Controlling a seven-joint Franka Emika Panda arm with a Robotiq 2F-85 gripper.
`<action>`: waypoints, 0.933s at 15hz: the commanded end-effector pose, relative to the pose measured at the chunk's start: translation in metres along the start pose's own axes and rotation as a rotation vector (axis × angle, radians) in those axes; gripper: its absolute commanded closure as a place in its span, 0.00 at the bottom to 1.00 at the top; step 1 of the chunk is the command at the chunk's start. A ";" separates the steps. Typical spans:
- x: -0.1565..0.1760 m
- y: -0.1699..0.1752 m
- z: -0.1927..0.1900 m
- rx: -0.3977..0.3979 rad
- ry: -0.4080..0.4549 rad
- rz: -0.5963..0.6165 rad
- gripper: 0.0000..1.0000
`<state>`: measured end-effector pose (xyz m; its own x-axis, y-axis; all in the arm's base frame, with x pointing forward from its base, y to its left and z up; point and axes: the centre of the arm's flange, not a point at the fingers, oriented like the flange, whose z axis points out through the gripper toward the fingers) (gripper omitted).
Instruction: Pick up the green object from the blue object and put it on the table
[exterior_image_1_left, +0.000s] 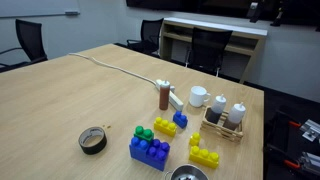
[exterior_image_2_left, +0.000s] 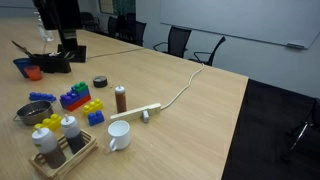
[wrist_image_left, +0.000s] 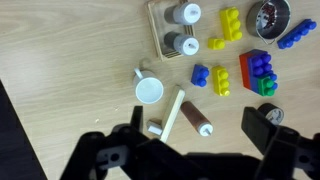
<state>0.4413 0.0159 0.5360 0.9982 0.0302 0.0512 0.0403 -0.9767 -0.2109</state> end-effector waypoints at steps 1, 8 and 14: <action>0.000 0.000 0.000 0.000 0.001 0.000 0.00; 0.031 -0.074 0.052 -0.075 -0.026 -0.201 0.00; 0.043 -0.111 0.085 -0.137 0.042 -0.278 0.00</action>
<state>0.4840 0.1440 0.4784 0.9467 0.2946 0.1300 0.3030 -0.9517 -0.0495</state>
